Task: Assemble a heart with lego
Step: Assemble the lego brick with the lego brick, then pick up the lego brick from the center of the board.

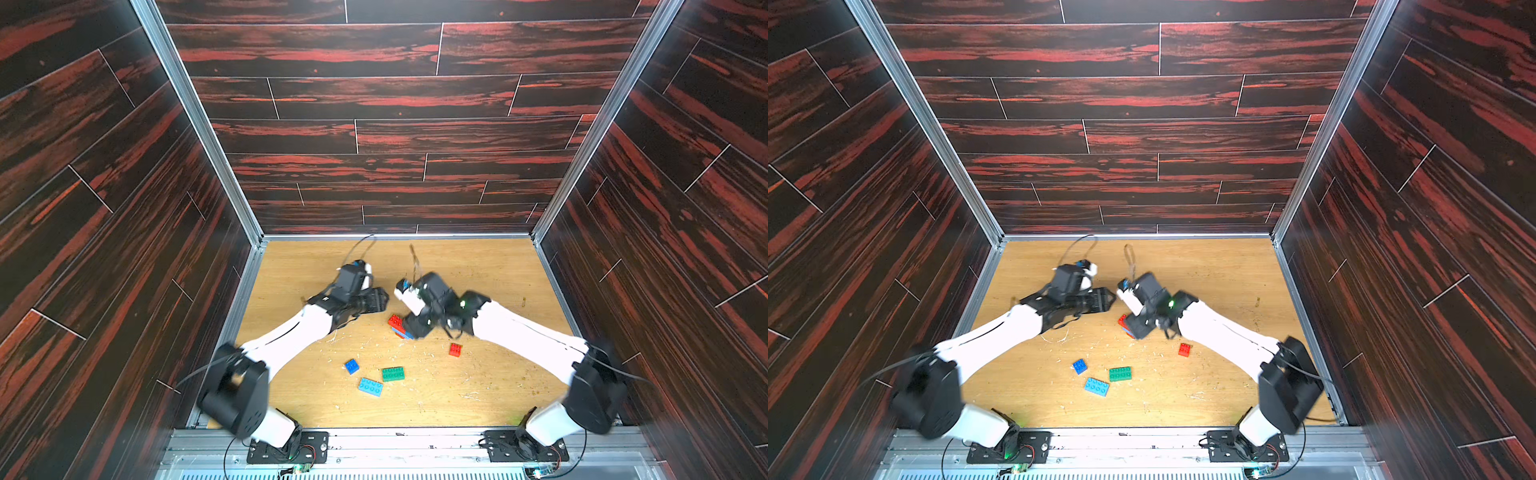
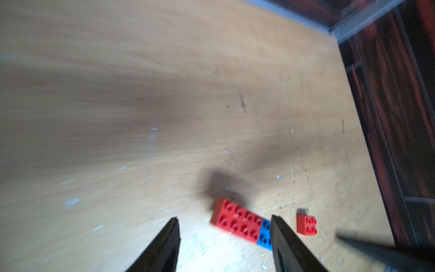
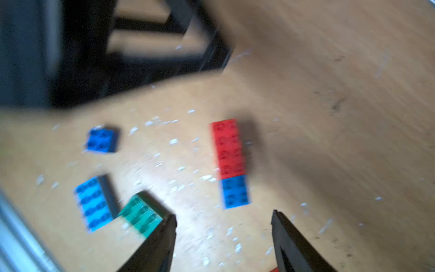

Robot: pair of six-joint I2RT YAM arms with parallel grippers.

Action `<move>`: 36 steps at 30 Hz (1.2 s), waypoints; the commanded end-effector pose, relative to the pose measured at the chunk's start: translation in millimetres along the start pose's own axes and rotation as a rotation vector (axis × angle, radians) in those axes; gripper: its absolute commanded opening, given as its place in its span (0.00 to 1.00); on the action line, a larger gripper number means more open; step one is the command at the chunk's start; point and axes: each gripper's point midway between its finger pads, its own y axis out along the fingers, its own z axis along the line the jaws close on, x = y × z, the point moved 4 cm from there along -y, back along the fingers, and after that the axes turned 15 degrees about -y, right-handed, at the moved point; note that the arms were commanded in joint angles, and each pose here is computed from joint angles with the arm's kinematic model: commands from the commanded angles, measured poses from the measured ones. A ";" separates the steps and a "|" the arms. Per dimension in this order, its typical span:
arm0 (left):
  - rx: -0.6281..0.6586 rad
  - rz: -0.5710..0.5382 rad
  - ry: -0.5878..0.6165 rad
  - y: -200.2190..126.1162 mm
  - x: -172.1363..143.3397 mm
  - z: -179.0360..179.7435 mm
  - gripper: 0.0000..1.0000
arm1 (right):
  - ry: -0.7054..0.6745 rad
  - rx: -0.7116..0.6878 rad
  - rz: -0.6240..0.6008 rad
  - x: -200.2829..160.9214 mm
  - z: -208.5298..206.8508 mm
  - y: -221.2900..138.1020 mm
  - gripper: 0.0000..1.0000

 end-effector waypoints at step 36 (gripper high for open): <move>0.279 -0.119 -0.126 -33.0 -10.6 89.2 0.67 | -0.295 0.215 0.202 -57.3 85.9 92.5 0.16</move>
